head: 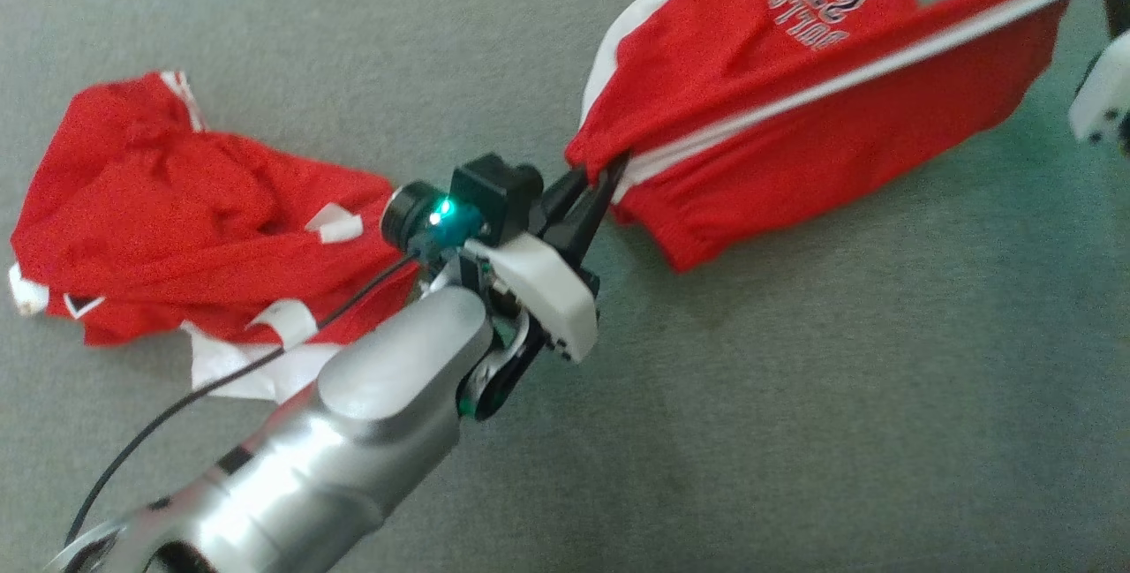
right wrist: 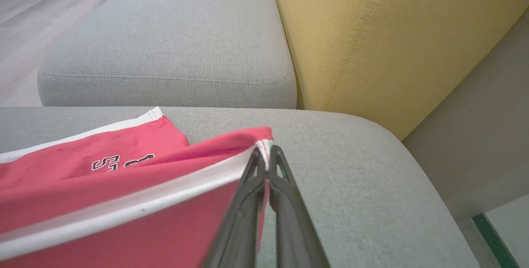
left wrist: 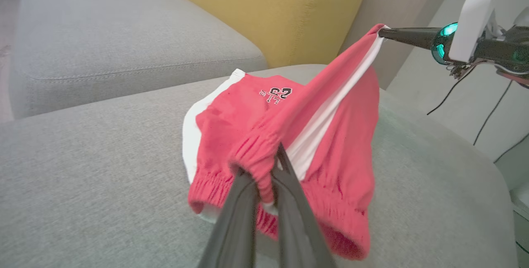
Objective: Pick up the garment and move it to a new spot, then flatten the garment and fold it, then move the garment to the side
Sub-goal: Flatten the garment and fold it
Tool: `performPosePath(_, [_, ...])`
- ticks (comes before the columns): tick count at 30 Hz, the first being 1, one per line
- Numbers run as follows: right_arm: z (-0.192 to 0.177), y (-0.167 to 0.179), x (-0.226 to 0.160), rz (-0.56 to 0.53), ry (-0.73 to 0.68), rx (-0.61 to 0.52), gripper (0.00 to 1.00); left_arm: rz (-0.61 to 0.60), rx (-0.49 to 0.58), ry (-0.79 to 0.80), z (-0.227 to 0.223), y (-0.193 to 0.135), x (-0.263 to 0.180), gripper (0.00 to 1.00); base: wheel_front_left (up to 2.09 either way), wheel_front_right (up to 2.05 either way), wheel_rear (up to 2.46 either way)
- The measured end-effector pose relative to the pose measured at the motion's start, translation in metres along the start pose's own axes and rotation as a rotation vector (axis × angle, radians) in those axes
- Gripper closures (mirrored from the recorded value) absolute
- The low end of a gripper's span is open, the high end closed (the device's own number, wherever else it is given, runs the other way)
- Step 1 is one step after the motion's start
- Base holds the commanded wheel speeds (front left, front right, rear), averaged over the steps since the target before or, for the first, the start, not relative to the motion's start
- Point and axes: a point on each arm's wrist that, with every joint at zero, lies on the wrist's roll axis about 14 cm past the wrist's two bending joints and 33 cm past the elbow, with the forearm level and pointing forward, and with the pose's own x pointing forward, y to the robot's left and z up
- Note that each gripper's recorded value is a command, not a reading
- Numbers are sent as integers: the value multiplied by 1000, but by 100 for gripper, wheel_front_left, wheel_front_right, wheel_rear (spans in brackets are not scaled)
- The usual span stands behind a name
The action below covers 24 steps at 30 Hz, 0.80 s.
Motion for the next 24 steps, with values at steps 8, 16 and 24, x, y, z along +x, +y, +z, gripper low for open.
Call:
performPosePath(8, [14,42,61,57,11,-73,100,109,-29,-3,-2,50,15,100,0,0,0])
performPosePath(16, [9,73,102,101,27,-80,100,158,-69,-1,-16,73,20,100,0,0,0])
performPosePath(24, [-2,100,131,144,37,-86,100,193,-63,9,-28,93,21,100,0,0,0])
